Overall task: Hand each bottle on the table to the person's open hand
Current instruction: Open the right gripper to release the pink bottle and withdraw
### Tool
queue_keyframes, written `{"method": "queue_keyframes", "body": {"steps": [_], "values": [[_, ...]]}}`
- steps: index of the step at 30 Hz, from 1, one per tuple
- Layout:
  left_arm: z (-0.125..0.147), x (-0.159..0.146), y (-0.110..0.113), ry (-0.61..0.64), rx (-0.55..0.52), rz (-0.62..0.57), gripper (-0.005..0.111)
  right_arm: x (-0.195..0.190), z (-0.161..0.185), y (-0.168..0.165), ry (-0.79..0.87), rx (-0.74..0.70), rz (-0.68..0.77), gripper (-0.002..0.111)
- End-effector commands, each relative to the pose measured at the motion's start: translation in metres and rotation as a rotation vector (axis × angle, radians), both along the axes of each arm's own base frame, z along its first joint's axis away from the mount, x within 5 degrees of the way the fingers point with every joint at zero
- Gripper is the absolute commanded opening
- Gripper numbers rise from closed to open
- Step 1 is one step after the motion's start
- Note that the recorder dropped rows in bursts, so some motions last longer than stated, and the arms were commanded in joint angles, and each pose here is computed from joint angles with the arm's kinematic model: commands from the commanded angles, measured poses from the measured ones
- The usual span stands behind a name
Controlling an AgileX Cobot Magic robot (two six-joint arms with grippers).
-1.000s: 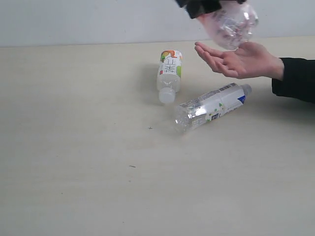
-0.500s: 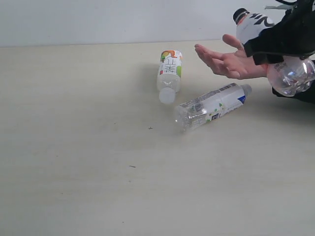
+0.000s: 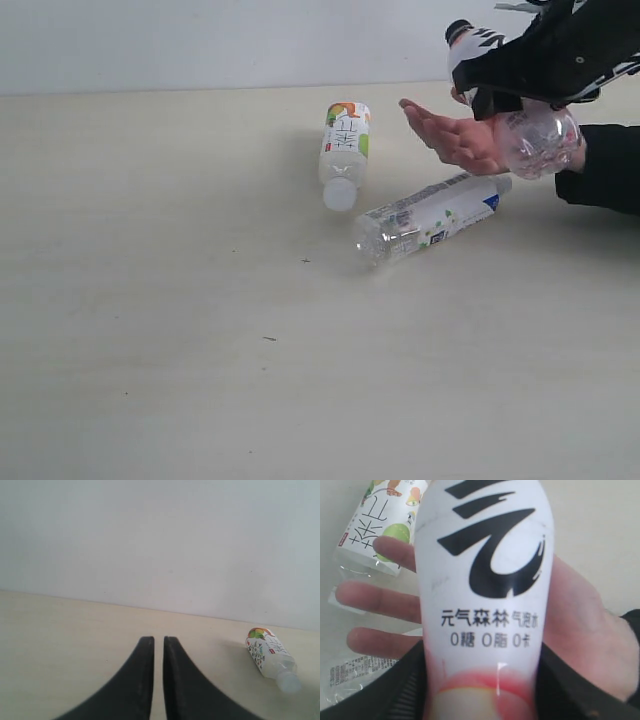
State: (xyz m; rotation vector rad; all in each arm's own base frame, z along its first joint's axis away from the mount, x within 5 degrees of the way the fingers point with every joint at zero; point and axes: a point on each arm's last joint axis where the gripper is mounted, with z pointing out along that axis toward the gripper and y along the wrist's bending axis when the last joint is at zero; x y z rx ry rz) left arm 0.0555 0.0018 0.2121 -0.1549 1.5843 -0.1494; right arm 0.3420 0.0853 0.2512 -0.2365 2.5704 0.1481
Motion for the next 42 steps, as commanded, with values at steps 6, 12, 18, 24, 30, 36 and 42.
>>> {"method": "queue_keyframes", "body": {"steps": [6,12,18,24,30,36,42], "values": [[0.001,-0.001,0.000,-0.009,0.000,-0.008,0.010,0.014,-0.031,0.002,0.104,-0.021,-0.002,0.000],[0.001,-0.001,0.000,-0.009,0.000,-0.008,0.010,0.013,-0.031,0.002,0.108,-0.022,-0.001,0.033],[0.001,-0.001,0.000,-0.009,0.000,-0.008,0.010,0.013,-0.031,0.002,0.108,-0.022,-0.001,0.070],[0.001,-0.001,0.000,-0.009,0.000,-0.008,0.010,0.013,-0.026,0.002,0.083,-0.020,0.000,0.088],[0.001,-0.001,0.000,-0.009,0.000,-0.008,0.010,-0.004,0.039,-0.002,-0.031,-0.008,0.029,0.089],[0.001,-0.001,0.000,-0.009,0.000,-0.008,0.010,-0.064,0.100,-0.003,-0.168,0.047,0.230,0.039],[0.001,-0.001,0.000,-0.009,0.000,-0.008,0.010,-0.111,0.099,-0.013,-0.201,0.008,0.305,0.002]]}}
